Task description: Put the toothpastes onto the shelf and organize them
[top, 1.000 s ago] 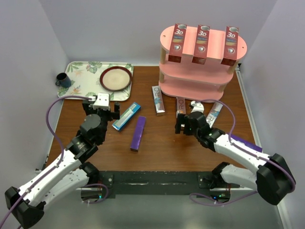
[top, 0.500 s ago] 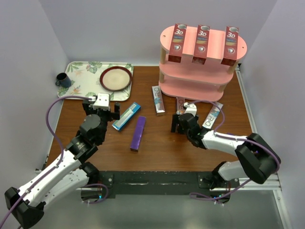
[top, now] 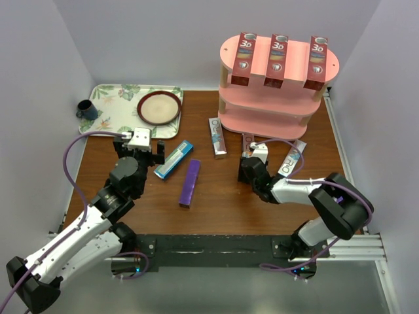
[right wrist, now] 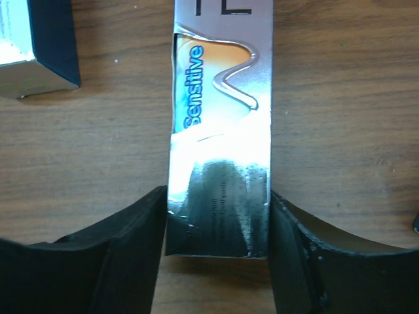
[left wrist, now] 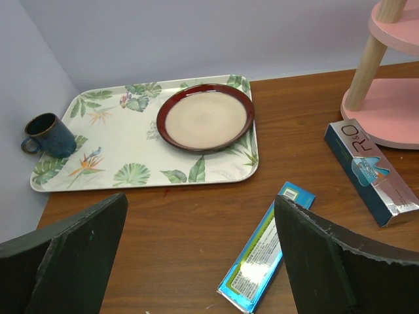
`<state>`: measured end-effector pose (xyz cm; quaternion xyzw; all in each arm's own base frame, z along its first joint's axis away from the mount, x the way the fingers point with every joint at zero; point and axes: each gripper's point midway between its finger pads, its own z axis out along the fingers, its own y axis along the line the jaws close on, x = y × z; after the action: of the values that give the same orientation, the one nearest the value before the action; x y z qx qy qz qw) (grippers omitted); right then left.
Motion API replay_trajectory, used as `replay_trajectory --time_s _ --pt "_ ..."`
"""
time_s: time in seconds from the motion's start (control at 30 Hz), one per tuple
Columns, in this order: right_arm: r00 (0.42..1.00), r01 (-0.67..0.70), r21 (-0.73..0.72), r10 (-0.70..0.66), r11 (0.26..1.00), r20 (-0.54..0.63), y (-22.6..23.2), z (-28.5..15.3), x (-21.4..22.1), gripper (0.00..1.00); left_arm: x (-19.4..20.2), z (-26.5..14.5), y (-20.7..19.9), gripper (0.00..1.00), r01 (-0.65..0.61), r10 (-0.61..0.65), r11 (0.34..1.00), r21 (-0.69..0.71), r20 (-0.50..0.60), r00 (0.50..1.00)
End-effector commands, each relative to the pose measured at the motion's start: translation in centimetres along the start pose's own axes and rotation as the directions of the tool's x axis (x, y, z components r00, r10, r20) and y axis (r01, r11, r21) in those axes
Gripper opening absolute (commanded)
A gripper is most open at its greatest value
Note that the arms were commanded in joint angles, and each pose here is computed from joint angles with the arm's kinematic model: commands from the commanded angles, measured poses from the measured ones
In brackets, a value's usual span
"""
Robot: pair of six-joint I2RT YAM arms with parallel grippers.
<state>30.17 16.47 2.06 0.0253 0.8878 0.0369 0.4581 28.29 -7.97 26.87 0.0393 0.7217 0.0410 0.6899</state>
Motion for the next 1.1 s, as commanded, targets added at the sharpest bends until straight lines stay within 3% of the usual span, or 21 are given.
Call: replay_trajectory --time_s 0.0,0.13,0.23,0.6,1.07 --pt "0.999 -0.003 -0.006 0.003 1.000 0.040 0.1 -0.4 -0.6 0.52 -0.9 -0.1 0.3 1.00 0.044 -0.043 0.999 -0.013 0.033 0.999" --pt "0.998 -0.008 -0.028 0.010 1.000 0.064 0.1 -1.7 -1.8 0.40 -1.0 -0.1 0.4 1.00 0.044 -0.044 0.999 -0.016 0.035 0.998" --pt "0.997 -0.006 -0.039 0.009 0.999 0.079 -0.1 -2.8 -2.6 0.38 -1.0 -0.1 0.4 1.00 0.044 -0.044 0.999 -0.011 0.036 0.998" --pt "0.993 0.018 -0.101 -0.006 0.995 0.116 -0.5 -7.2 -5.7 0.37 -1.0 -0.1 0.3 1.00 0.046 -0.046 0.999 -0.008 0.035 0.998" --pt "0.963 0.050 0.020 -0.053 0.999 0.264 -3.7 -12.0 -12.6 0.37 -0.9 -0.1 0.2 1.00 0.042 -0.042 0.999 -0.003 0.030 0.999"
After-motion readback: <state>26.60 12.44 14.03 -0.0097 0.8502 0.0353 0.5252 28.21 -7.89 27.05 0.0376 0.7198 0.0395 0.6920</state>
